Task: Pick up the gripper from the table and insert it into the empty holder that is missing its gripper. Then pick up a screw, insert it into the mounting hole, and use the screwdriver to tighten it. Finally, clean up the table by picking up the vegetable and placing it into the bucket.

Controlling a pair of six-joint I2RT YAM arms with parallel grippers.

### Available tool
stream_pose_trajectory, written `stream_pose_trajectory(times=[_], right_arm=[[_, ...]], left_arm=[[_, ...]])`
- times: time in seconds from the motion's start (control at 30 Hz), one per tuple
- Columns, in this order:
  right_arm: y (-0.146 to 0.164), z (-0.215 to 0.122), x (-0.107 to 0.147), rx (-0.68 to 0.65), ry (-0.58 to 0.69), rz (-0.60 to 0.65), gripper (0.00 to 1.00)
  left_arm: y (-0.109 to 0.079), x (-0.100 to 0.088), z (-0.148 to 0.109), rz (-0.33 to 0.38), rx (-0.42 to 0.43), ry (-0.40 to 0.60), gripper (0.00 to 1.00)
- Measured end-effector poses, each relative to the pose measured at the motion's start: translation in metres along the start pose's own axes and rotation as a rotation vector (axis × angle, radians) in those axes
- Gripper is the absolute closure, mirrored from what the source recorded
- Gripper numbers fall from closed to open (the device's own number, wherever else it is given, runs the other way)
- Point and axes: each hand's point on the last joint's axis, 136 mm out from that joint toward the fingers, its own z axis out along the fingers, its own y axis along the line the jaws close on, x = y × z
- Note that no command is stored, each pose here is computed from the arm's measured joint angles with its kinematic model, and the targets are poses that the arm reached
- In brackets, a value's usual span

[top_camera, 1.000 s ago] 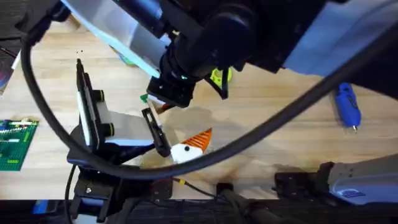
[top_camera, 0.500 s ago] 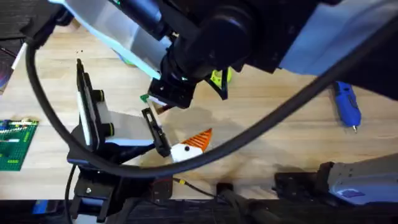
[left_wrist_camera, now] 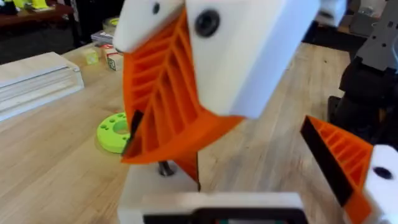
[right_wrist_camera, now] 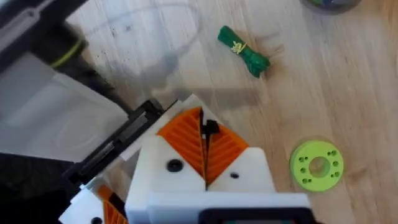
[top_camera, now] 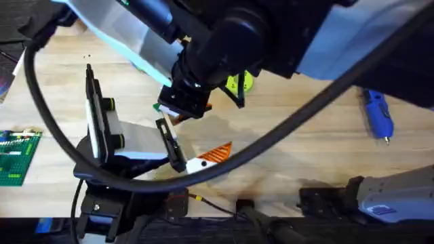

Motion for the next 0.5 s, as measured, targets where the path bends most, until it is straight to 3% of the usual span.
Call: stream_pose_trajectory(times=[0.5], right_arm=[[-0.0036,0.0007,0.0062,0.022,0.027,0.001,0.995]], left_arm=[[0.0000,-0.0001,0.0000,0.005,0.000,0.000,0.008]])
